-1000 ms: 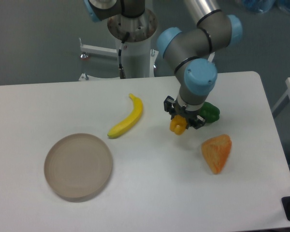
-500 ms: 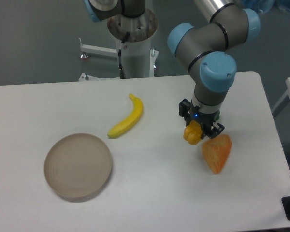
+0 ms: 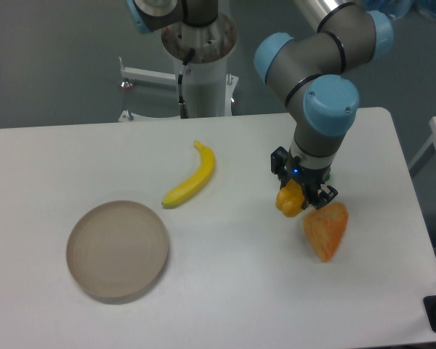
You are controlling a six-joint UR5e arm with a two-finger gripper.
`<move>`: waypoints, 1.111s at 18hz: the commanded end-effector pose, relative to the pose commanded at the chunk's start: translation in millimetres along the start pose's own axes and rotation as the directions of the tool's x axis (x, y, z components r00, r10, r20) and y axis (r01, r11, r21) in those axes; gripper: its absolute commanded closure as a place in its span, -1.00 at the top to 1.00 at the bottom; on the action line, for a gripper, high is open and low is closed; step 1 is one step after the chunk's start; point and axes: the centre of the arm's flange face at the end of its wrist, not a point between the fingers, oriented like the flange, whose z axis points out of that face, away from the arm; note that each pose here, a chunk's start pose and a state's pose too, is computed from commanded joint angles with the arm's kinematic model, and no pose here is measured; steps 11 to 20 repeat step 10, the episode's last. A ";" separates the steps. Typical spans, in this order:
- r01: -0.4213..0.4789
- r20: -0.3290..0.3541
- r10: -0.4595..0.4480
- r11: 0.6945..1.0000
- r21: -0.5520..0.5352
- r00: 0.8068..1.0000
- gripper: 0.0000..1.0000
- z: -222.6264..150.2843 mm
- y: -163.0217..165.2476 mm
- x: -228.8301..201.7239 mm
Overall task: Pick up the yellow pepper from the table
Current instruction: 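Lift the held yellow pepper up and carry it toward the orange slice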
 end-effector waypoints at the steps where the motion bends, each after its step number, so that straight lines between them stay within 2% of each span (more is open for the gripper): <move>1: 0.000 0.000 0.000 1.000 -0.001 1.000 -0.90 0.0 0.1 0.0; 20: -0.009 0.005 0.009 1.000 0.006 1.000 -0.90 -4.1 -6.2 3.1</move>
